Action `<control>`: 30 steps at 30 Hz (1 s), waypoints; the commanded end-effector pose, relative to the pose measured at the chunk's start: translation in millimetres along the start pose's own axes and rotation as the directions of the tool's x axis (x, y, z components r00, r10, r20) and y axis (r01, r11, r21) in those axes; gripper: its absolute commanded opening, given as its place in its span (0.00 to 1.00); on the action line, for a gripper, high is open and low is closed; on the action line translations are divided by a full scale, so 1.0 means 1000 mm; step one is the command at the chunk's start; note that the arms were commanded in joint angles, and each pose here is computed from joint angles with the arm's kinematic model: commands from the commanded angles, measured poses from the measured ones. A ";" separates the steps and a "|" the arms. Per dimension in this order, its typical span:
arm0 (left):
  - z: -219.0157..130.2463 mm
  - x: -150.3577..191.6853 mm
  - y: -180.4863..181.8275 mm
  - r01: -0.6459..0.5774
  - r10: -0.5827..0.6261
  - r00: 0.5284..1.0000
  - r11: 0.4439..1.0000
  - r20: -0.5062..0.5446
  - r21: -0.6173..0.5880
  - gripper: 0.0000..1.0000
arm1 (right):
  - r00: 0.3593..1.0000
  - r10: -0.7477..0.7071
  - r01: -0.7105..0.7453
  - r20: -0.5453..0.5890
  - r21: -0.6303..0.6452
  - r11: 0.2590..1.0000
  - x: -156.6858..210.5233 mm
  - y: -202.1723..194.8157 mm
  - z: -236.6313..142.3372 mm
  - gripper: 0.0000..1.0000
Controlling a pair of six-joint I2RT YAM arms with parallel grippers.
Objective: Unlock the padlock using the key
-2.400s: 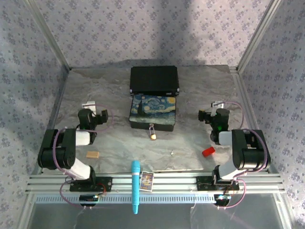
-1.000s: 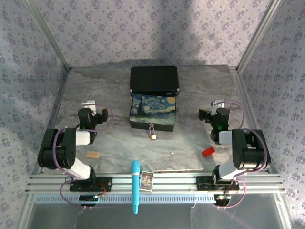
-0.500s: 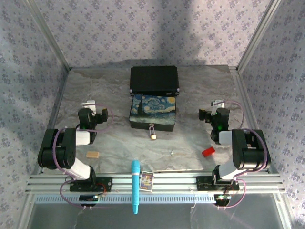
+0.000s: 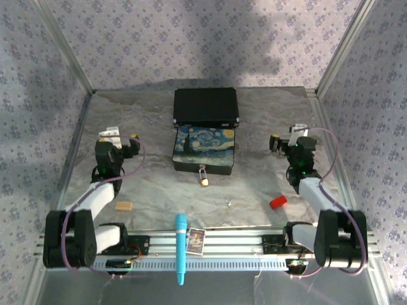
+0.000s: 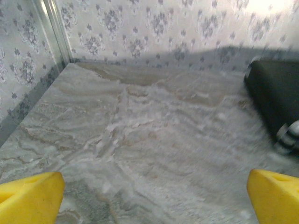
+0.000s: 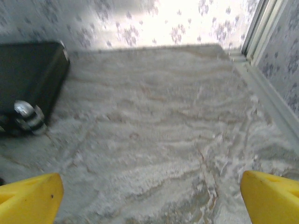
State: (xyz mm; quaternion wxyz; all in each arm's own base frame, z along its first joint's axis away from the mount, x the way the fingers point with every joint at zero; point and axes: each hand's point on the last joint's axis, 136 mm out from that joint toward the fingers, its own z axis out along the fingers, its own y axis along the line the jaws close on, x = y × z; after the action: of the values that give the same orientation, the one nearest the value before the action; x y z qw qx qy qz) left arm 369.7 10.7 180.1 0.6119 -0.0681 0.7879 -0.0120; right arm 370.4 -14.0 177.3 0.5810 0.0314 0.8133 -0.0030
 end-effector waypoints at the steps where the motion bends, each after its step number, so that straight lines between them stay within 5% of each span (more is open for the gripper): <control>1: -0.014 -0.013 -0.006 0.275 -0.274 0.960 0.961 -0.054 0.003 1.00 | 0.982 0.153 -0.152 -0.110 0.014 0.988 0.005 -0.001 -0.019 0.99; 3: -0.019 -0.011 -0.009 0.449 -0.447 0.889 0.894 -0.098 -0.009 1.00 | 0.945 0.284 -0.273 -0.163 0.087 0.958 0.011 -0.010 -0.030 0.99; 8: -0.023 0.007 -0.048 0.641 -0.597 0.747 0.764 -0.292 0.078 1.00 | 0.903 0.318 -0.363 -0.287 -0.119 0.924 0.014 0.033 -0.050 0.99; 15: -0.058 0.033 -0.125 0.495 -0.378 0.778 0.861 -0.503 0.118 1.00 | 0.839 0.248 -0.366 -0.485 -0.165 0.916 0.056 0.080 -0.085 0.97; 22: -0.105 0.059 -0.204 0.428 -0.165 0.734 0.865 -0.659 0.261 1.00 | 0.787 0.105 -0.250 -0.608 -0.159 0.955 0.103 0.118 -0.122 0.90; 30: -0.144 0.091 -0.257 0.419 -0.068 0.695 0.847 -0.716 0.327 1.00 | 0.743 0.023 -0.217 -0.669 -0.208 0.954 0.156 0.162 -0.151 0.79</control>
State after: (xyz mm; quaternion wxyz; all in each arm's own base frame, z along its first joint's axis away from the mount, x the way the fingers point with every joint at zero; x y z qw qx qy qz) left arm 236.6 -257.4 152.7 0.2707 -0.0053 0.9093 -0.3160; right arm 193.1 166.1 99.3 0.2618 -0.0364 0.9466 0.1845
